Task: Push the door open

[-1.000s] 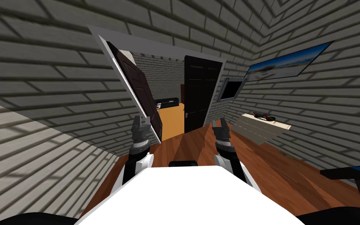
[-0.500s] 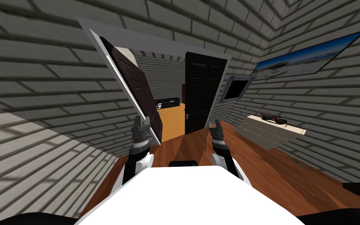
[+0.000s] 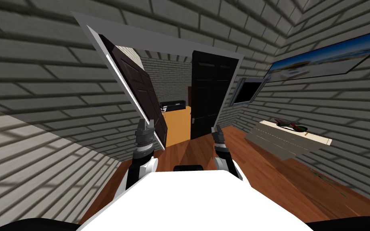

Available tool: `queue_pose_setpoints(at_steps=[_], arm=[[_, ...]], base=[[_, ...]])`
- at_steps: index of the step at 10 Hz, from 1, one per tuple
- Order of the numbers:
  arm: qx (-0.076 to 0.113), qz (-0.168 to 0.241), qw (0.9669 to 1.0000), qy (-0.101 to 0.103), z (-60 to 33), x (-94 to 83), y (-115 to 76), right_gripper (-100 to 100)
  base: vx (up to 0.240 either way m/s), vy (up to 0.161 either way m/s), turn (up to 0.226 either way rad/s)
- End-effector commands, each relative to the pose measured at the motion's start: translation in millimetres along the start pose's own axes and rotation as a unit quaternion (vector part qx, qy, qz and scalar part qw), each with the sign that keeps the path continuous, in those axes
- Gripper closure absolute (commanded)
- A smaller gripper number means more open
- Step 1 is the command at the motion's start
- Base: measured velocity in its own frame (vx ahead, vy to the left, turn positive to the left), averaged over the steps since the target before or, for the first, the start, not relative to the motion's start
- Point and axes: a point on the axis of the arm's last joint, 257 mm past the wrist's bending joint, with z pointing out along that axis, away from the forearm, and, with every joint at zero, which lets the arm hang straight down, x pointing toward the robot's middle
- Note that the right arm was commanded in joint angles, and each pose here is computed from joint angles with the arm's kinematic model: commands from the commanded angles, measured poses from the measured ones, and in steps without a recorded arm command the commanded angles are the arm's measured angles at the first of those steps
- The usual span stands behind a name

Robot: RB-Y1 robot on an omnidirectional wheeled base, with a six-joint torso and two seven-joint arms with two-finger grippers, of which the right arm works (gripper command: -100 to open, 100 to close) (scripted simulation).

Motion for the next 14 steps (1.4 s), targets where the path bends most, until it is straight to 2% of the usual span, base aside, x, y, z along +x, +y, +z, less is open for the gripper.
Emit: queue_pose_setpoints(at_steps=[1, 5, 8, 12, 13, 14], arm=[[0.014, 0.005, 0.9999, 0.004, -2.8, 1.7, -16.8, -100], [0.033, 0.012, 0.9994, 0.009, -6.7, 7.4, -41.2, -100], [0.054, 0.021, 0.9982, 0.017, -9.9, 17.3, -70.5, -100], [0.082, 0.026, 0.9961, 0.023, -18.9, 23.8, -100.5, -100], [0.083, 0.026, 0.996, 0.023, -19.5, 23.8, -101.6, -100], [0.093, 0.029, 0.9949, 0.026, -22.5, 27.3, -113.1, -100]], base=[[0.084, -0.043, 0.058], [0.067, -0.027, 0.038], [0.07, -0.032, 0.066], [0.054, -0.026, 0.032], [0.038, -0.021, 0.024], [0.052, -0.029, 0.041]])
